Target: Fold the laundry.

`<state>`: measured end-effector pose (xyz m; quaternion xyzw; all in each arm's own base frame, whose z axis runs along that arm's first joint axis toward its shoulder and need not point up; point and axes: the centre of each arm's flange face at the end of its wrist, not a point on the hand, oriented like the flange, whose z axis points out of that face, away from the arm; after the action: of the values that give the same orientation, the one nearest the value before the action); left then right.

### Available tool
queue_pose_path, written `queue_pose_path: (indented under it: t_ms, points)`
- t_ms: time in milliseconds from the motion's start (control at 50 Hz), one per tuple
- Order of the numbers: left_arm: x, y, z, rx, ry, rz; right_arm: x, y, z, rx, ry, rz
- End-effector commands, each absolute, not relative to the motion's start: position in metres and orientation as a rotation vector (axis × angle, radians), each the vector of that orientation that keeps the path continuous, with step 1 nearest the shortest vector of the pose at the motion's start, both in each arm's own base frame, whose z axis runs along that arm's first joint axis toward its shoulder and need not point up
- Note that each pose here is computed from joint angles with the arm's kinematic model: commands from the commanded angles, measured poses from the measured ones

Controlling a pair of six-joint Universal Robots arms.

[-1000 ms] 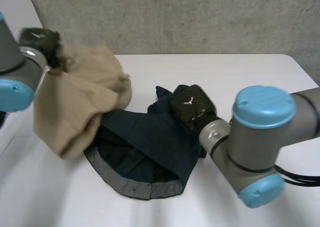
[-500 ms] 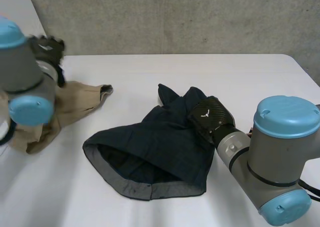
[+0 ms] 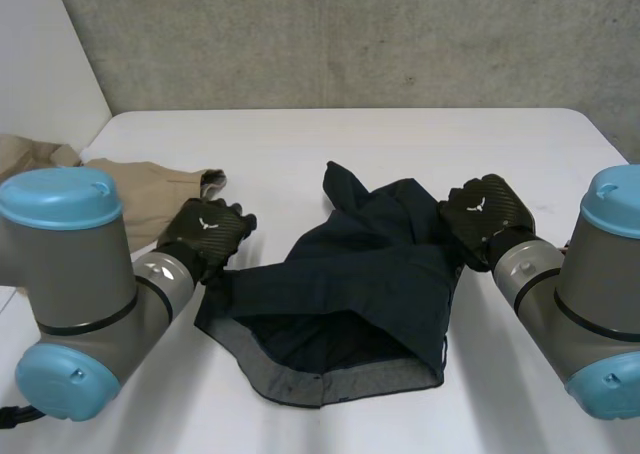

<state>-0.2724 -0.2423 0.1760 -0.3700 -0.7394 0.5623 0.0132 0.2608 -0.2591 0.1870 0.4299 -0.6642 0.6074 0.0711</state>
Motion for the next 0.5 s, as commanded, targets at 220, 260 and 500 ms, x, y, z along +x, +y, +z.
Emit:
queue_pose_path:
  t_ms: [220, 260, 500]
  points:
    - [-0.283, -0.251, 0.174, -1.101, -2.298, 1.776, 0.258, -0.261, 0.19, 1.256, -2.002, 1.837]
    - [-0.276, -0.266, 0.196, -1.021, -2.301, 1.897, 0.257, -0.262, 0.194, 1.242, -1.993, 1.851]
    - [-0.292, -0.289, 0.369, -0.585, -1.779, 2.464, 0.237, -0.275, 0.226, 1.016, -1.999, 1.948]
